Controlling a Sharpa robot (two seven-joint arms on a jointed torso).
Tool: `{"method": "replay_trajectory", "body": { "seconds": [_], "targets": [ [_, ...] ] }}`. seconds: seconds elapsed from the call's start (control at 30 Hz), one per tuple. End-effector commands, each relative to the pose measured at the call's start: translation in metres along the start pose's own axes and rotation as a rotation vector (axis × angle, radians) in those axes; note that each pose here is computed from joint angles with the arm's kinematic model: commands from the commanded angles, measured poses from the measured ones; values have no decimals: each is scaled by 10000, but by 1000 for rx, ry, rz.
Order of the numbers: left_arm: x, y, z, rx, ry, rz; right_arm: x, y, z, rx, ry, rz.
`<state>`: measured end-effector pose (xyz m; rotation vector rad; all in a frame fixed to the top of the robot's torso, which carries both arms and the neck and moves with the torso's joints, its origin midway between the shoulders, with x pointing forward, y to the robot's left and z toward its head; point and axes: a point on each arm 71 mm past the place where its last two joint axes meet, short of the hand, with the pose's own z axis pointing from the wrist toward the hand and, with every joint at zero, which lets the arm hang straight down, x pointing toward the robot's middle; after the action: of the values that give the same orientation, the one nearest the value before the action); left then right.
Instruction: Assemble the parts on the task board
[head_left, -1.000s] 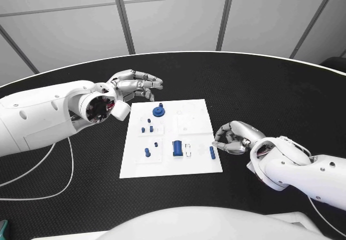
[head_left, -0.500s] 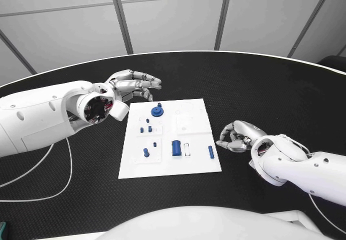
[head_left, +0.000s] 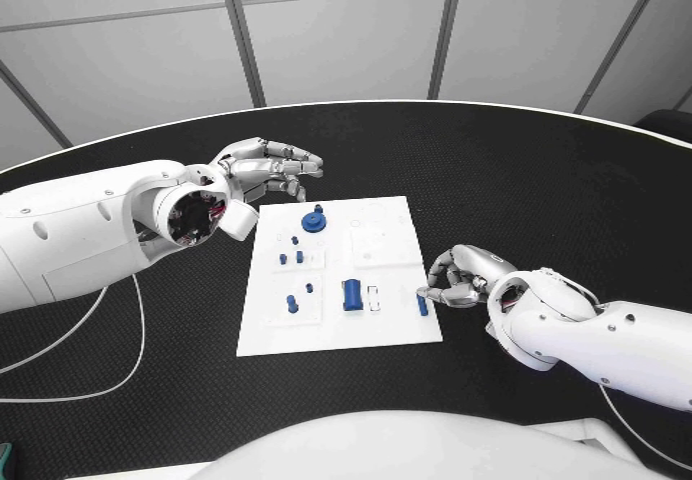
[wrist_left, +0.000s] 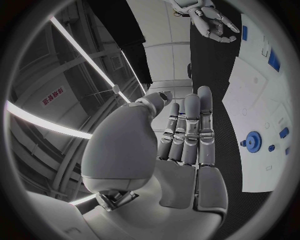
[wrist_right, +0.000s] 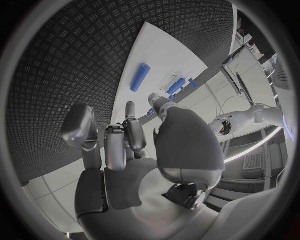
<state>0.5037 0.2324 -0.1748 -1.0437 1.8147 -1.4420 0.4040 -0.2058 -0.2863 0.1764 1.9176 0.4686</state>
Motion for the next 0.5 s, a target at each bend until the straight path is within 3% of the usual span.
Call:
{"method": "replay_trajectory", "body": {
  "seconds": [0.03,0.5],
  "targets": [
    [3,0,2,0,1,0,14,3,1,2,8,-3],
    [0,0,2,0,2,0,98,3,12,17,44,-15]
  ]
}}
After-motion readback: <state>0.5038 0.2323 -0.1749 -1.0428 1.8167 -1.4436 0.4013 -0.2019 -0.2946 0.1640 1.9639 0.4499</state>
